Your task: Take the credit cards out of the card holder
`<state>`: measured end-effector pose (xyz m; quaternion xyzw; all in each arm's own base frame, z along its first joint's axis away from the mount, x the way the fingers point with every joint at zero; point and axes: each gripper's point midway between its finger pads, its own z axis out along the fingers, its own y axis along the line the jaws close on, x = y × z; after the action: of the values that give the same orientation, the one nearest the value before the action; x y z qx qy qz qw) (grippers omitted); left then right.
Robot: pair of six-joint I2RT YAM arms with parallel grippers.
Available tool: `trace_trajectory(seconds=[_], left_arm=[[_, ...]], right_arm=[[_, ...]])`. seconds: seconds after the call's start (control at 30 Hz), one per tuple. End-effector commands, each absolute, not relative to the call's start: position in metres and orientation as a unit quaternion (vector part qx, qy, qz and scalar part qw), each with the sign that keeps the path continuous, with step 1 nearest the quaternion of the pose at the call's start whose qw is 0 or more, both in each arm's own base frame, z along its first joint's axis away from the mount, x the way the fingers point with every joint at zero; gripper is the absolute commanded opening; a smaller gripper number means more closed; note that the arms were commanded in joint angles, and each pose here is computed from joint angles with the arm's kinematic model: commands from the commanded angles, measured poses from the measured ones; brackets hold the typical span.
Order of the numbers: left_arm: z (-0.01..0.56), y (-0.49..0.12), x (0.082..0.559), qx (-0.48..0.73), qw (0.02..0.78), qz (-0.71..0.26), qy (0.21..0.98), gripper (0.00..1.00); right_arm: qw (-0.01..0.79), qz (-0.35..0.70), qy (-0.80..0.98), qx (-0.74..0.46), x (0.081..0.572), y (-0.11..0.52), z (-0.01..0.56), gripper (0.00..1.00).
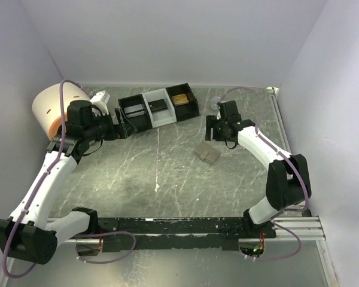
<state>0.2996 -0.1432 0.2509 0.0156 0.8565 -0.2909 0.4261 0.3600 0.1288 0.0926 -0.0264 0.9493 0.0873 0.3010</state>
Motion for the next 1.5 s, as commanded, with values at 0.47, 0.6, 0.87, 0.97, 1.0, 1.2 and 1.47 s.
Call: trace_trajectory(seconds=[0.47, 0.6, 0.87, 0.97, 1.0, 1.2, 1.47], left_arm=[[0.256, -0.153, 0.299, 0.032, 0.425, -0.314, 0.848, 0.93], [0.254, -0.153, 0.297, 0.031, 0.422, -0.317, 0.849, 0.93], [0.244, -0.158, 0.297, 0.031, 0.407, -0.328, 0.852, 0.92], [0.237, -0.167, 0.297, 0.038, 0.399, -0.347, 0.848, 0.92], [0.233, -0.172, 0.296, 0.043, 0.394, -0.354, 0.847, 0.91], [0.193, -0.23, 0.288, 0.12, 0.345, -0.356, 0.86, 0.9], [0.119, -0.31, 0.295, 0.233, 0.246, -0.334, 0.879, 0.83]], right_arm=[[0.192, 0.106, 0.974, -0.05, 0.366, 0.162, 0.022, 0.64], [0.194, 0.111, 0.962, -0.157, 0.347, 0.197, 0.023, 0.59], [0.248, 0.223, 0.874, -0.352, 0.285, 0.279, 0.062, 0.53], [0.307, 0.248, 0.847, -0.357, 0.285, 0.287, 0.096, 0.55], [0.323, 0.241, 0.855, -0.327, 0.289, 0.283, 0.104, 0.56], [0.328, 0.143, 0.933, -0.04, 0.294, 0.204, 0.086, 0.56], [0.234, 0.305, 0.919, 0.084, 0.222, 0.216, 0.059, 0.52]])
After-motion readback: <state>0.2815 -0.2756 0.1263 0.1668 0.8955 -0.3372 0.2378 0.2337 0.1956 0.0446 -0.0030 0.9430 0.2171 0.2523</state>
